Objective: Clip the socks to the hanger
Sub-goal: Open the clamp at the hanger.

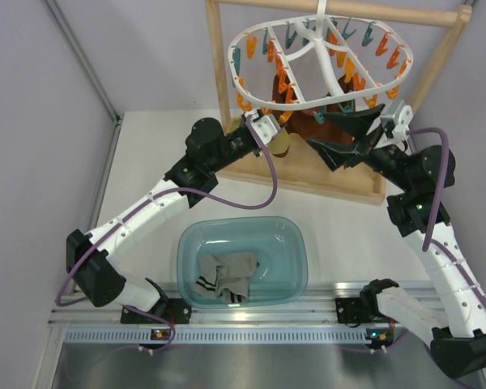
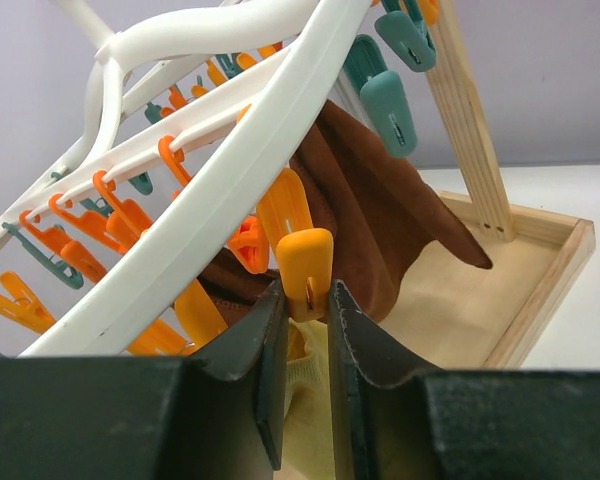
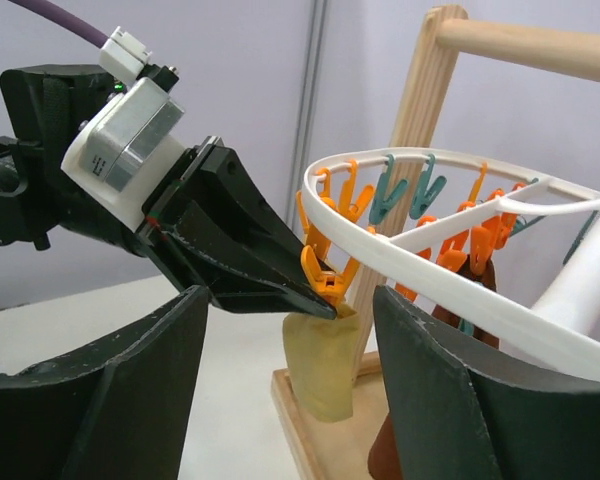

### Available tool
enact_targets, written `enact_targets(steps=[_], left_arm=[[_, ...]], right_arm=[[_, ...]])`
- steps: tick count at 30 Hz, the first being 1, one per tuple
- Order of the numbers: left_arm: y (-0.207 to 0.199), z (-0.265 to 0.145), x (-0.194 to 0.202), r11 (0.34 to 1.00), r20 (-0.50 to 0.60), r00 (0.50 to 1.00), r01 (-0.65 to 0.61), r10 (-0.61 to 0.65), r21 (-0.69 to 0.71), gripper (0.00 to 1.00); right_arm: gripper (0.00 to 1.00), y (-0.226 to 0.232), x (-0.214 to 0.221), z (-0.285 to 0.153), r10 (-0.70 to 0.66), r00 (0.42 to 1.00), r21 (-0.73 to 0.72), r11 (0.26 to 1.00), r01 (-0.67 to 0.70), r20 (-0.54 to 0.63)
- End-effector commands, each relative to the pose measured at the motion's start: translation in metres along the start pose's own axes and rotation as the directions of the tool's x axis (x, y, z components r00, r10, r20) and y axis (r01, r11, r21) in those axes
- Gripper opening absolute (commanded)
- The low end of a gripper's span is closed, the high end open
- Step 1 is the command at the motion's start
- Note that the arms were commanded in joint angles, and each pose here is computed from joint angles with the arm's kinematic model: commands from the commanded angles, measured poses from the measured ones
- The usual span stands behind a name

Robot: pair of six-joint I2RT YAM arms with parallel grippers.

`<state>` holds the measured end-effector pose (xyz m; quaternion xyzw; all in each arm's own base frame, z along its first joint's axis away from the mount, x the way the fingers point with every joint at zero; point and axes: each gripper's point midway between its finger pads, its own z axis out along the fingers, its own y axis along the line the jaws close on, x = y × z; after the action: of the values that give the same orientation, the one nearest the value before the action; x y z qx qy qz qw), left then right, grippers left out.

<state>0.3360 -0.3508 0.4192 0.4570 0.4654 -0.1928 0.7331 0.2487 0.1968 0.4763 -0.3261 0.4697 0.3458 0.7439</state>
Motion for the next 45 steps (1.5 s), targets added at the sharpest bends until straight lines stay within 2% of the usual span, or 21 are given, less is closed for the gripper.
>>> enact_targets(steps=[1,4,9,16,22,45], left_arm=[[0.002,-0.008,-0.038,0.999,0.089,0.995,-0.035,0.033,0.026,0.00],[0.001,-0.010,-0.040,0.999,0.097,0.995,-0.037,0.034,0.031,0.00],[-0.003,-0.009,-0.040,0.998,0.117,0.993,-0.037,0.032,0.045,0.00],[-0.004,-0.009,-0.043,0.998,0.126,0.992,-0.034,0.027,0.051,0.00],[-0.005,-0.009,-0.041,0.998,0.125,0.992,-0.030,0.023,0.056,0.00],[-0.013,-0.006,-0.034,0.995,0.110,0.994,-0.022,0.012,0.094,0.00]], right_arm=[[0.66,0.013,-0.018,0.011,-0.061,0.998,-0.095,0.993,0.064,0.032],[0.64,0.012,-0.001,0.020,-0.008,1.000,-0.089,0.996,0.009,0.011],[0.61,0.009,0.011,0.037,0.109,0.993,-0.061,0.992,-0.107,0.041],[0.66,-0.012,0.028,0.047,0.134,0.988,0.044,0.989,-0.138,0.074],[0.69,-0.017,0.031,0.053,0.176,0.978,0.057,0.981,-0.183,0.113],[0.68,-0.009,0.028,0.072,0.107,0.981,-0.001,0.994,-0.108,0.163]])
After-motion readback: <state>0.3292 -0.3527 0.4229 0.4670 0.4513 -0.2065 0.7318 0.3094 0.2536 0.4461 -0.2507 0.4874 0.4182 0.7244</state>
